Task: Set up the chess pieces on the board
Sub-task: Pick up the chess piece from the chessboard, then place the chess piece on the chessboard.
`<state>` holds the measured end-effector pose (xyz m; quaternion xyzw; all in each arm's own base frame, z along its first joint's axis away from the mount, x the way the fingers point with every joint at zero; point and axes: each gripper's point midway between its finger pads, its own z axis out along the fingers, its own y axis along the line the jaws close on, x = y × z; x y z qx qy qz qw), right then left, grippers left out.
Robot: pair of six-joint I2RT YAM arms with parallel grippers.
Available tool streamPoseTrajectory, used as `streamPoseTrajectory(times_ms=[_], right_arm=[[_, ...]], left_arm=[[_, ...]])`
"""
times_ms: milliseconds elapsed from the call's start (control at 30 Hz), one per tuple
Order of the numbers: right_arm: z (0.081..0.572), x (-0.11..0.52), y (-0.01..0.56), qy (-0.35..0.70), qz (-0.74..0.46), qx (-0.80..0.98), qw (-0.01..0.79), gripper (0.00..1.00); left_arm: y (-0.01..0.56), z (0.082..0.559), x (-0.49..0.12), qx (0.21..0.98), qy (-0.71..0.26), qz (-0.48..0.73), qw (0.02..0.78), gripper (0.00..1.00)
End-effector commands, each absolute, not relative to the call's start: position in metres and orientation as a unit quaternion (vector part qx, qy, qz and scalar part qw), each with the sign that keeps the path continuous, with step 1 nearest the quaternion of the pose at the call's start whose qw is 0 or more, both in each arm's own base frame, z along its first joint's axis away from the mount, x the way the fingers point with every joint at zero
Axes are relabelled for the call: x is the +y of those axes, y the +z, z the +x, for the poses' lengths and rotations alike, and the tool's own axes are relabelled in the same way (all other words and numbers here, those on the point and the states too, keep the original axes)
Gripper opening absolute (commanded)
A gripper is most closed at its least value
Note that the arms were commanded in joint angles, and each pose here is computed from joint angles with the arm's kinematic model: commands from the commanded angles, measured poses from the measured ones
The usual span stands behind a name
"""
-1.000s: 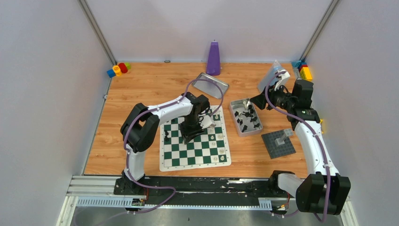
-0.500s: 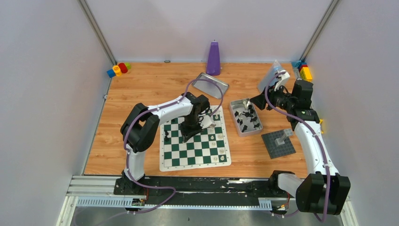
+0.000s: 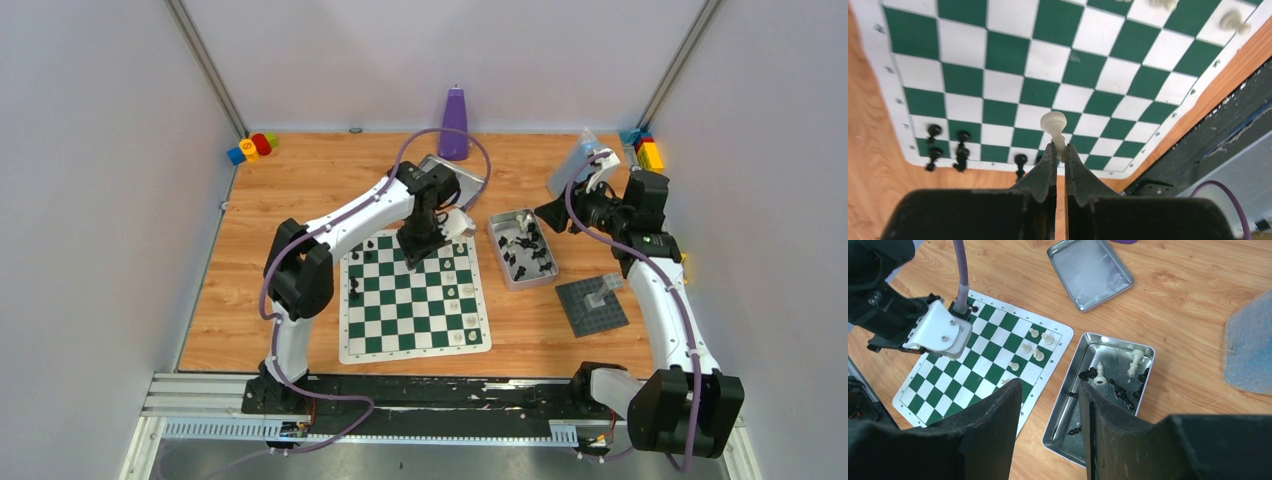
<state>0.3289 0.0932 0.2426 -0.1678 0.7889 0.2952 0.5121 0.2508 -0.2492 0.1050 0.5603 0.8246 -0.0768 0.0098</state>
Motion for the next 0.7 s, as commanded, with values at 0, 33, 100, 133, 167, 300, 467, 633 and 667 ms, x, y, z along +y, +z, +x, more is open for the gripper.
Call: streamPoseTrajectory(times_ms=[0,33,100,133,167,300,467,633,667], right_arm=[[0.333,0.088,0.263,0.276,-0.182,0.77,0.546,0.47],[0.333,0.088,0.264,0.275,-0.181,0.77,0.547,0.47],[0.333,0.087,0.265,0.273,-0.18,0.77,0.548,0.46],[0.333,0.087,0.266,0.272,-0.181,0.769,0.549,0.46],[0.332,0.086,0.267,0.271,-0.18,0.769,0.55,0.46],[0.333,0.084,0.269,0.267,-0.176,0.77,0.552,0.46],[0.333,0.08,0.271,0.26,-0.173,0.771,0.555,0.46],[0.333,0.08,0.271,0.259,-0.171,0.772,0.554,0.46],[0.334,0.079,0.271,0.258,-0.171,0.772,0.555,0.46]], left_arm=[[0.111,0.264,-0.263,0.816,-0.082,0.573,0.0,0.08],[0.119,0.271,-0.273,0.813,-0.085,0.575,0.016,0.08],[0.119,0.277,-0.281,0.811,-0.087,0.578,0.012,0.08],[0.112,0.278,-0.286,0.81,-0.087,0.58,0.004,0.09],[0.111,0.284,-0.291,0.809,-0.087,0.581,0.006,0.09],[0.107,0.29,-0.311,0.799,-0.091,0.594,0.012,0.09],[0.102,0.293,-0.33,0.788,-0.09,0.609,0.024,0.1],[0.098,0.293,-0.34,0.782,-0.089,0.616,0.033,0.1],[0.098,0.293,-0.342,0.781,-0.09,0.617,0.036,0.1]])
